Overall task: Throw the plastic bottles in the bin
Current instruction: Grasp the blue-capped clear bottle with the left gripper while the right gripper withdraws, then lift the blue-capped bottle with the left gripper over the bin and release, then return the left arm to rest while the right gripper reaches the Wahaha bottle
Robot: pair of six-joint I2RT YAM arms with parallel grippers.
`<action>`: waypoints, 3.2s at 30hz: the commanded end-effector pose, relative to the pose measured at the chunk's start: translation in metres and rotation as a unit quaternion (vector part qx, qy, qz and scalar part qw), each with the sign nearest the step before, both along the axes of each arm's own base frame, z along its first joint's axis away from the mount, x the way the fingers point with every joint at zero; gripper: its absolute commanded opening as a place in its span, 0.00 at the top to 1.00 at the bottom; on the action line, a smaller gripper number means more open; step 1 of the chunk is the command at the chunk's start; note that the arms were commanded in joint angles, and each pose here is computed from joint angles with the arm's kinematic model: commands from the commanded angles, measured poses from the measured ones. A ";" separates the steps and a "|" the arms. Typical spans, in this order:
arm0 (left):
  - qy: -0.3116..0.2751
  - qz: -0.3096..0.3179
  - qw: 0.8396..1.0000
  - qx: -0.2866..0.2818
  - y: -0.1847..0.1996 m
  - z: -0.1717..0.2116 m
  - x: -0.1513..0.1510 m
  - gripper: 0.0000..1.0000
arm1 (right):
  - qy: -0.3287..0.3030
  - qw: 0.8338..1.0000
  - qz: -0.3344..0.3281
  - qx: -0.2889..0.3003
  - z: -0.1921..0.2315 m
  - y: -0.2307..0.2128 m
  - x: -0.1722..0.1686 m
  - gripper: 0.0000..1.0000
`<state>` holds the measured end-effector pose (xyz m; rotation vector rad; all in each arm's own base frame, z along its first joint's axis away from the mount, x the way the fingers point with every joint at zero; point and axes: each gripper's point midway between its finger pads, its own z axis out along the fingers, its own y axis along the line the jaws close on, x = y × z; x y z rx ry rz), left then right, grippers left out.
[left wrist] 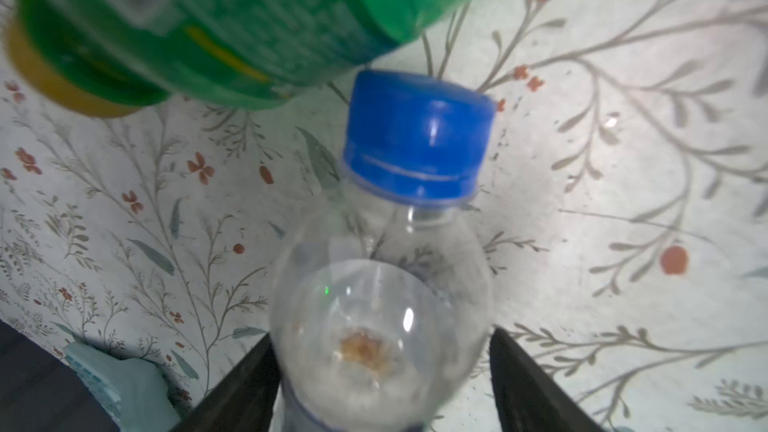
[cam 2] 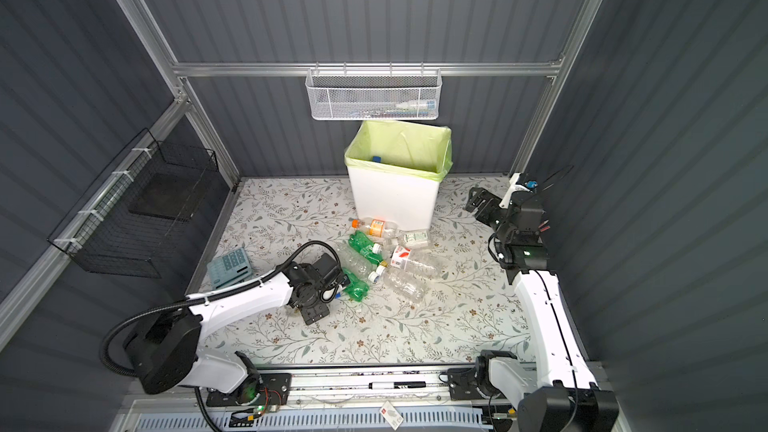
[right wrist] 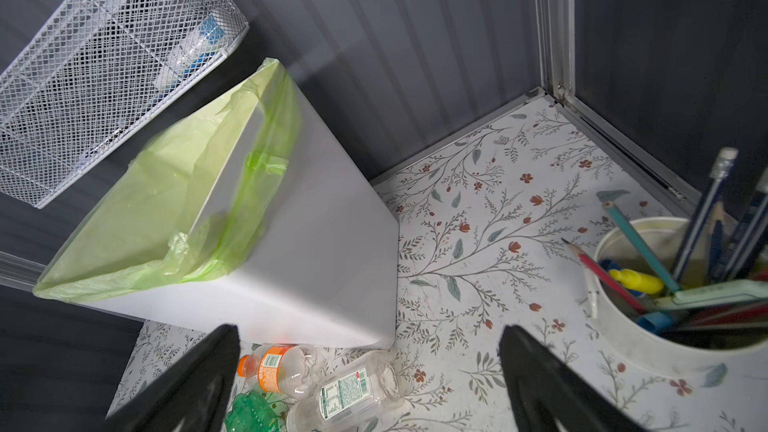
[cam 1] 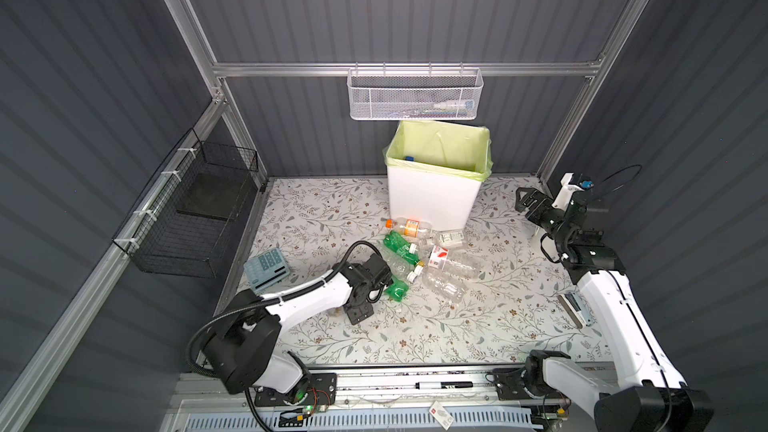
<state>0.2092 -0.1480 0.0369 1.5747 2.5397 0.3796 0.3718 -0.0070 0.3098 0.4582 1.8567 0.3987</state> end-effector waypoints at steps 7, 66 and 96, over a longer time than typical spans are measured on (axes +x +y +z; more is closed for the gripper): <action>-0.001 0.022 0.999 0.042 0.004 -0.002 0.009 0.48 | 0.002 1.000 -0.006 0.009 -0.006 -0.007 -0.008 0.01; -0.392 0.110 0.628 -0.663 -0.198 0.466 0.215 0.00 | 0.057 0.998 0.005 -0.003 -0.050 -0.008 -0.066 0.01; -0.345 0.406 0.684 -0.498 -0.027 0.240 0.166 0.00 | 0.230 0.904 0.225 -0.281 -0.140 0.089 -0.048 0.01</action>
